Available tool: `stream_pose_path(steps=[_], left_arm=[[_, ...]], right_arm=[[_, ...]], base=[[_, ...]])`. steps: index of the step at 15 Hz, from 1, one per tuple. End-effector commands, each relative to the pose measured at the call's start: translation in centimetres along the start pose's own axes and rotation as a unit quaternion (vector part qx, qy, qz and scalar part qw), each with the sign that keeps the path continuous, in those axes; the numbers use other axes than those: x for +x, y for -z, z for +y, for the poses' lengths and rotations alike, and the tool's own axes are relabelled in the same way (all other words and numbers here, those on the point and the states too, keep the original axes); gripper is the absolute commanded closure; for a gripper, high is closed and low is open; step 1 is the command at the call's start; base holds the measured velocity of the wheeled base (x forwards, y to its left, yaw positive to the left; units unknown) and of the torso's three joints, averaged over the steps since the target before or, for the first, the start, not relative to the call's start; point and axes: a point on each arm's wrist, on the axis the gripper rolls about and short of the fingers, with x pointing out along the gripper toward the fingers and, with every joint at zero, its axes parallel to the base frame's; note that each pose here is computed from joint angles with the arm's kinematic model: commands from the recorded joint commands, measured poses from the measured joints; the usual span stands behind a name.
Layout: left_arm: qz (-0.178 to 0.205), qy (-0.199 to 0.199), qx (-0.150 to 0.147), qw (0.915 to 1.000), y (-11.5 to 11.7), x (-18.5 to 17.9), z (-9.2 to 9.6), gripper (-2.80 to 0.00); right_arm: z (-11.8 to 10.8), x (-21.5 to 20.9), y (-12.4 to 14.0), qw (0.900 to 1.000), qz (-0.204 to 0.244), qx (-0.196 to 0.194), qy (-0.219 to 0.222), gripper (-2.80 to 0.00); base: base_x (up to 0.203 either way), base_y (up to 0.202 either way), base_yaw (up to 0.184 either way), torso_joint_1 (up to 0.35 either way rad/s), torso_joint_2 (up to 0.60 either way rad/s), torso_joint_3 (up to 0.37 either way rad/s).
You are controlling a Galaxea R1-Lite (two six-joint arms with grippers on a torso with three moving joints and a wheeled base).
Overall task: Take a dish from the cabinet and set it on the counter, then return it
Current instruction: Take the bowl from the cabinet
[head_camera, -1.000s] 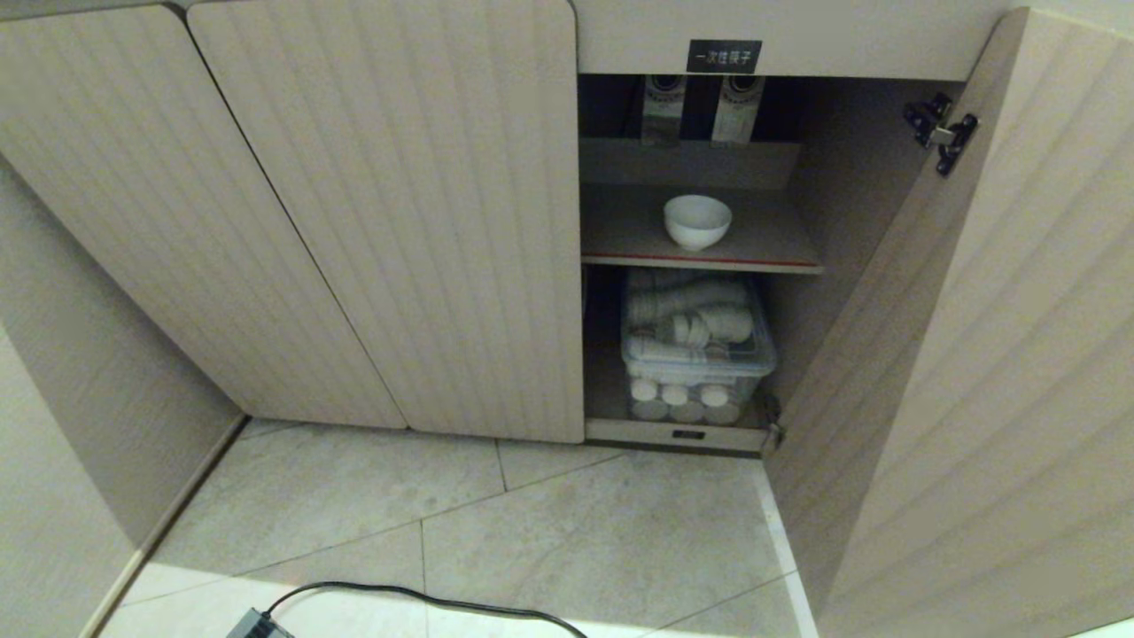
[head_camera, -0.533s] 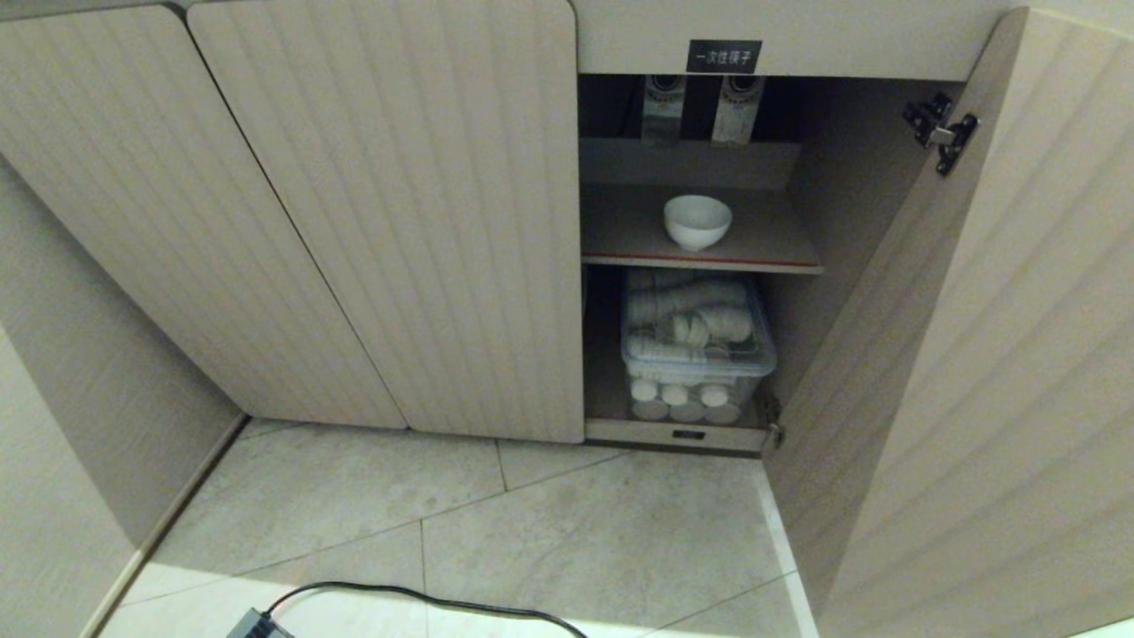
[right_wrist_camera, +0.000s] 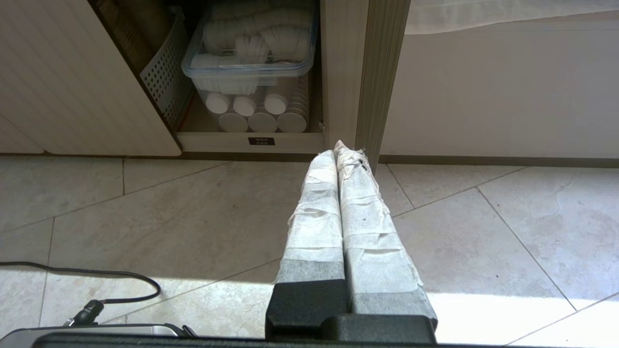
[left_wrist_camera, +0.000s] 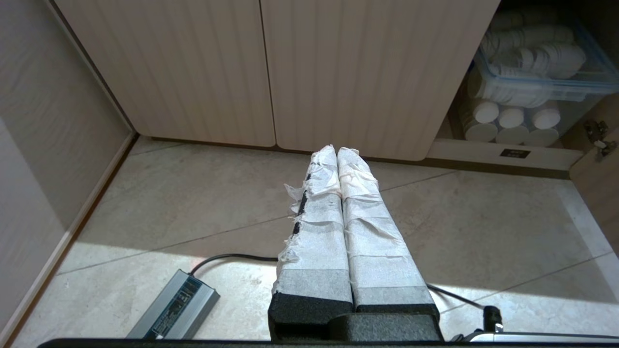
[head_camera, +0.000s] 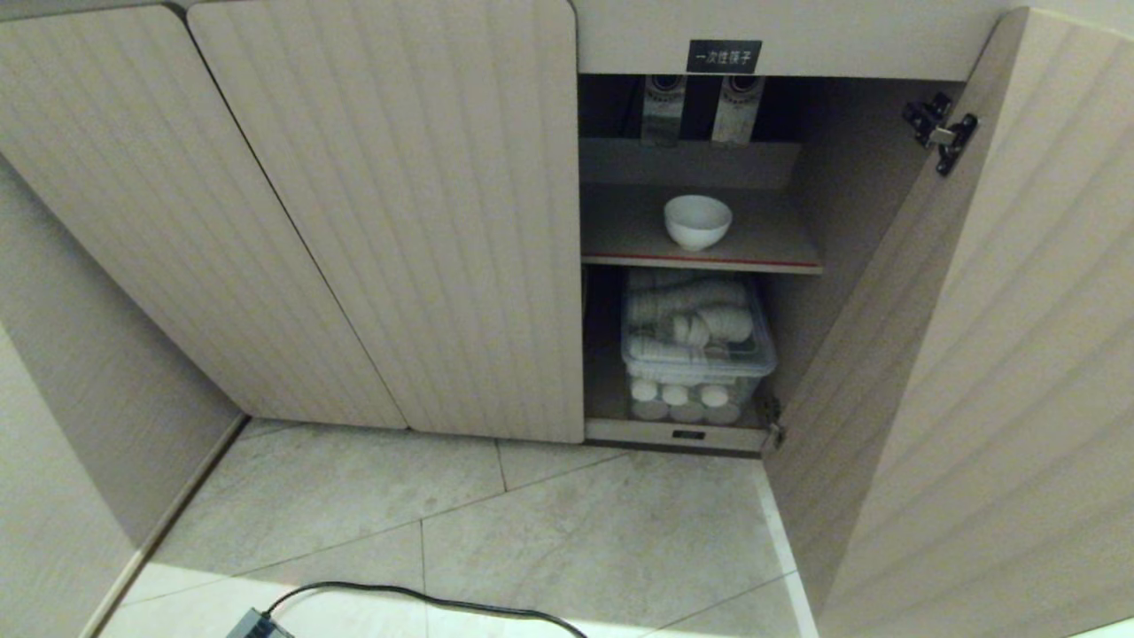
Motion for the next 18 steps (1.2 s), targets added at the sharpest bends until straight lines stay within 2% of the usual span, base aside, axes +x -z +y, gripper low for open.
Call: stream_pose_path(steps=[1,9,18], left_arm=[[0.0,-0.001,0.0,1.0,0.02,0.0,0.0,0.0],[0.0,-0.001,0.0,1.0,0.02,0.0,0.0,0.0],[0.0,-0.001,0.0,1.0,0.02,0.0,0.0,0.0]], right_arm=[[0.0,0.01,0.0,1.0,0.001,0.0,0.0,0.0],[0.0,0.01,0.0,1.0,0.001,0.0,0.0,0.0],[0.0,0.01,0.0,1.0,0.001,0.0,0.0,0.0]], base=[[0.0,0.0,0.0,0.0,0.0,0.0],[0.001,0.011,0.001,0.0,0.0,0.0],[0.0,0.188,-0.001,0.002,0.0,0.001]])
